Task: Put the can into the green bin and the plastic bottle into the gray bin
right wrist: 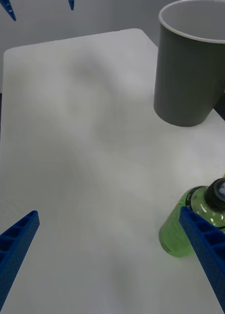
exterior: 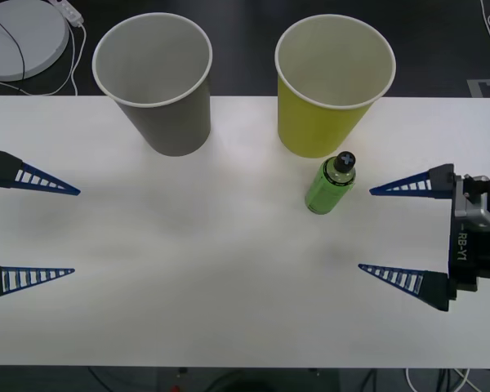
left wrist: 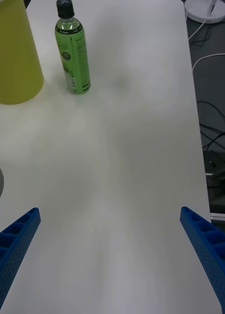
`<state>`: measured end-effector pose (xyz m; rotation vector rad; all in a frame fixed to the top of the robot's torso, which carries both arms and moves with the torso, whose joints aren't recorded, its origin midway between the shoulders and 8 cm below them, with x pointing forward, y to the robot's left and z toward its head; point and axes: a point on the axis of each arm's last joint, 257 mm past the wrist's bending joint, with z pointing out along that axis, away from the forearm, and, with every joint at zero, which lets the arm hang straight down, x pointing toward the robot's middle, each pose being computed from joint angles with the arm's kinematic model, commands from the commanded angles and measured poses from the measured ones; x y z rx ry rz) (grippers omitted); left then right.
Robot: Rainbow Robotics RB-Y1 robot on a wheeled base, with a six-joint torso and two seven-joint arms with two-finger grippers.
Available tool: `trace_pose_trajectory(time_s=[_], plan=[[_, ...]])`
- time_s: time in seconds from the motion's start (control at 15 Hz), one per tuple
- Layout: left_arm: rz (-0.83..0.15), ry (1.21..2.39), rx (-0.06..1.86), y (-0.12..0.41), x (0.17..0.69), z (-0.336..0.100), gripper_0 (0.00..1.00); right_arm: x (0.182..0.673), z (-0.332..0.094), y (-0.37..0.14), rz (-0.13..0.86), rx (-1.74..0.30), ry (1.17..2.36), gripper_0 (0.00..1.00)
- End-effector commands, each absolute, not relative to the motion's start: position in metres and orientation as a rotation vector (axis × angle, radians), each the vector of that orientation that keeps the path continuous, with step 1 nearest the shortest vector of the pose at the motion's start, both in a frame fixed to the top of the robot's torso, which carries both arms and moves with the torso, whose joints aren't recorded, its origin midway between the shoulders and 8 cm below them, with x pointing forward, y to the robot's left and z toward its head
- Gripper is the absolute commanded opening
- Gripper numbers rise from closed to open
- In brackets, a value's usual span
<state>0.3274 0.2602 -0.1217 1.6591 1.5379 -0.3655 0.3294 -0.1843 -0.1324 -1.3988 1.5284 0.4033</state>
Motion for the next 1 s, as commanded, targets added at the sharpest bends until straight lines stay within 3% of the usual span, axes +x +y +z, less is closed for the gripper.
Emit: trace_pose_trajectory(time_s=[0.07,0.67,1.0], plan=[[-0.366,1.538,1.659,0.26,0.327,-0.122,1.0,0.33,-0.133,-0.199,0.376,-1.358,1.551,1.0],[-0.366,1.538,1.659,0.26,0.327,-0.122,1.0,0.329,-0.141,-0.264,0.215,-1.206,1.613,1.0],[-0.366,1.538,1.659,0.26,0.327,-0.122,1.0,0.324,-0.154,-0.305,0.145,-1.098,1.71,1.0]])
